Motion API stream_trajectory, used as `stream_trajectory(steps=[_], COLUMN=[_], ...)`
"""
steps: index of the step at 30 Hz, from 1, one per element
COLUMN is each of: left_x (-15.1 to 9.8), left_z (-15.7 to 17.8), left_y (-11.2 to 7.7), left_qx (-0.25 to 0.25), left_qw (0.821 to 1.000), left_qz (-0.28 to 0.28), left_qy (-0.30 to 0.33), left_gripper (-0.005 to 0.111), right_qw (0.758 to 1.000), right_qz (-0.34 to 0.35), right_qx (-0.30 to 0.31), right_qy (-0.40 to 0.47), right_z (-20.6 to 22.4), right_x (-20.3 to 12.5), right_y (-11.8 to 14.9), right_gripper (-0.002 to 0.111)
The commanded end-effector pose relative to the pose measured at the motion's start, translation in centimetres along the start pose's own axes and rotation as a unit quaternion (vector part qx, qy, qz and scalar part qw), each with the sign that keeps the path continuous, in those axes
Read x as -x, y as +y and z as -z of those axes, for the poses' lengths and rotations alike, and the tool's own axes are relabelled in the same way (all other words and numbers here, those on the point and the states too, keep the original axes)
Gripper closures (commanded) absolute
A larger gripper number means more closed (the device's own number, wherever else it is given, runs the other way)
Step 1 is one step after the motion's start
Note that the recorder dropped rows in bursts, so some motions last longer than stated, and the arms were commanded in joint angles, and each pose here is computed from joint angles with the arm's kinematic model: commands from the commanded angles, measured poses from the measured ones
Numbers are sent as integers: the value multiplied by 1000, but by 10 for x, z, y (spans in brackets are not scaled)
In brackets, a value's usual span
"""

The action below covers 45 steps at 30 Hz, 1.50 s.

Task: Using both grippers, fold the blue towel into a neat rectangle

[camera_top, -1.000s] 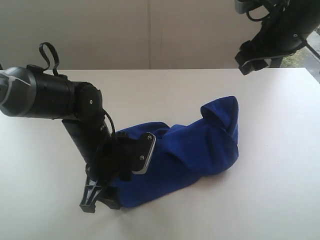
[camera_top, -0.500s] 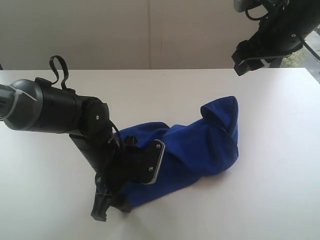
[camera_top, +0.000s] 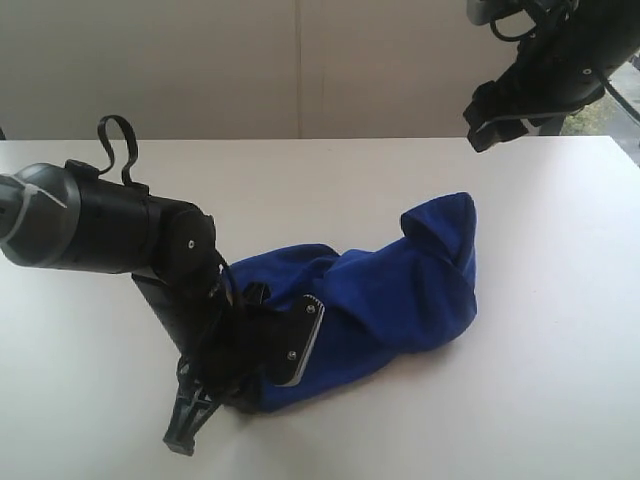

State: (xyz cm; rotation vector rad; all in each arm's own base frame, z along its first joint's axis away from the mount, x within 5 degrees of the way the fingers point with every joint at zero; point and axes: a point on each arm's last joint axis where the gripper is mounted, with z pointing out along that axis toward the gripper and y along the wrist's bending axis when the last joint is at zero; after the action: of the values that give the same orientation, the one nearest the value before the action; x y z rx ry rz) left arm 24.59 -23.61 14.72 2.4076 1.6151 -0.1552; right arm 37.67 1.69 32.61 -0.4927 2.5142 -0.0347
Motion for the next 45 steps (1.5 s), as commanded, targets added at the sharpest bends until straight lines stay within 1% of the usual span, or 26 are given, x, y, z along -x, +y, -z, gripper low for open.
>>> stream_trajectory(steps=[1,5,9,11,15,17,20,25,27,30,34,37,39,42,45], left_x=[-4,-7,-14,-17,-21,-23,-23,-23,-22,-22,-20,-19,-23,-30,-35], left_z=[-1,16,38,47,67,78,93,119,128,141,163,180,188,203,214], left_y=[-7,-4,1,4,9,12,20,29,32,35,41,45,47,48,49], left_qx=[-19,12,72,102,160,187,226,283,295,307,346,370,377,395,407], left_qw=[1000,999,994,989,978,971,960,941,935,929,913,902,897,888,882], left_qz=[-7,-9,3,4,1,8,27,22,25,30,22,26,36,55,66], left_qy=[17,40,87,105,134,148,162,183,193,206,215,222,228,228,228], left_gripper=[107,107,107,107,107,107,107,107,107,107,107,107,107,107,107], right_qw=[1000,999,993,984,957,945,934,919,910,903,897,895,896,901,905], right_qz=[16,40,85,121,179,207,235,268,289,305,326,342,347,340,334], right_qx=[2,27,84,128,223,247,265,286,294,295,289,280,273,269,264], right_qy=[1,2,-11,-24,-51,-54,-49,-48,-52,-62,-71,-56,-41,-16,-2], right_z=[4,4,5,6,11,13,14,16,17,18,18,13,7,-12,-31], right_x=[-2,-2,-1,0,1,2,3,6,7,10,13,12,11,5,-5], right_y=[-1,3,13,21,41,51,66,93,106,120,135,139,140,140,141], right_gripper=[40,41,47,47,47,47,47,47,47,47,47,47,49,53,53])
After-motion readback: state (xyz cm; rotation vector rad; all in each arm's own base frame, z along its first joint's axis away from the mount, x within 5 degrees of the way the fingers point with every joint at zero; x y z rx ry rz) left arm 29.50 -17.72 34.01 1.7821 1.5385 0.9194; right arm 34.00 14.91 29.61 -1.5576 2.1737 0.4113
